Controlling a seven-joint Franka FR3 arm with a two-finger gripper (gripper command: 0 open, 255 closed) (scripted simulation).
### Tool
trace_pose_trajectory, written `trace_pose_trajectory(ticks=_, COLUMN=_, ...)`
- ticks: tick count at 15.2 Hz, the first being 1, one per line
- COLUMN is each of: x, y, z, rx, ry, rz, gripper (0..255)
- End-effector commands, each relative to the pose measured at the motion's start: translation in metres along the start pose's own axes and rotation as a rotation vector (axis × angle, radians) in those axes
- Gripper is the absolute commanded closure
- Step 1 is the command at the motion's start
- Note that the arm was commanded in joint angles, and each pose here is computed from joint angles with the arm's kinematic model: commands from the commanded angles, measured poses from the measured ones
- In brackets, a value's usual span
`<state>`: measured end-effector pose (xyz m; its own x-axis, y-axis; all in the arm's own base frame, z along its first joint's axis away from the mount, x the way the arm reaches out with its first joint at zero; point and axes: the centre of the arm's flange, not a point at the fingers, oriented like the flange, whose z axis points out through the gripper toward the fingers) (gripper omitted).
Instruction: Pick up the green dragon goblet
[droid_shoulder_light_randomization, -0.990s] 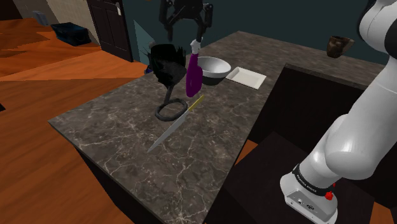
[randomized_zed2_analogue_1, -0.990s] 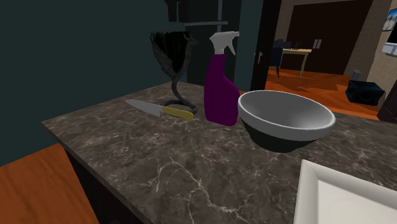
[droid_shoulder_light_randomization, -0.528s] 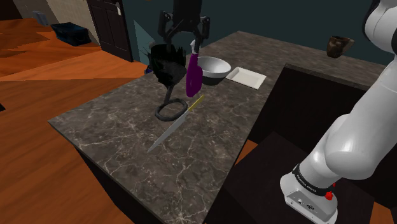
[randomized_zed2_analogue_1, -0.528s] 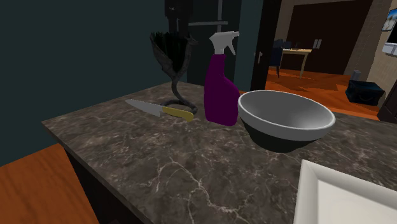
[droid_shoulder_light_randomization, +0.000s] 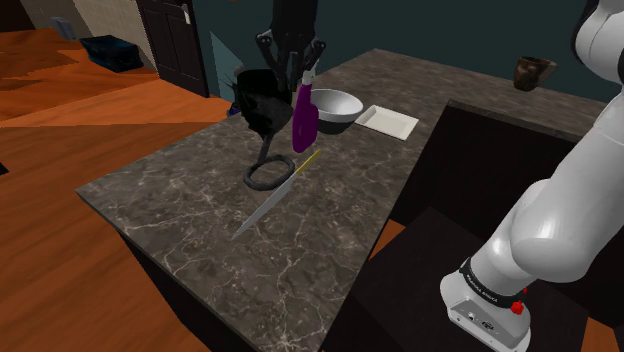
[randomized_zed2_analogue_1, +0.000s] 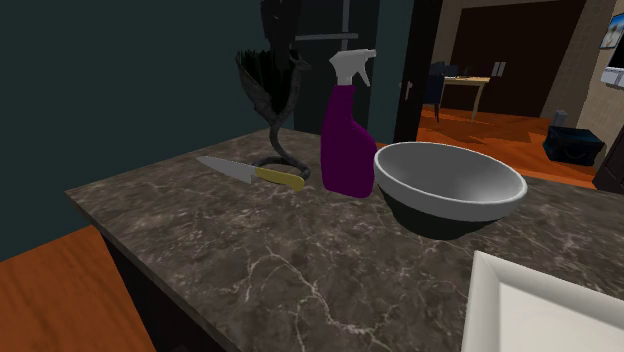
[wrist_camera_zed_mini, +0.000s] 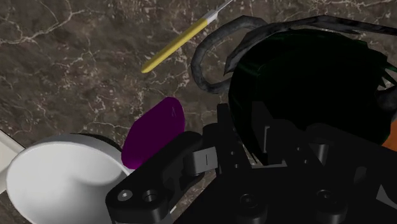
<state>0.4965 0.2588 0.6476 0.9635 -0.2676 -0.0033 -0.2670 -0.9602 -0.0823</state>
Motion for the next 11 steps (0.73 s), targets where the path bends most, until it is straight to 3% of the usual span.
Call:
trace_pose_trajectory(ticks=1, x=0.0, y=0.0, z=0.0, rx=-0.001, ry=-0.001, rz=0.0, gripper=255)
trace_pose_trajectory(ticks=11, x=0.001, y=-0.004, z=-0.042, rx=-0.001, ry=0.0, rz=0.0, gripper=255)
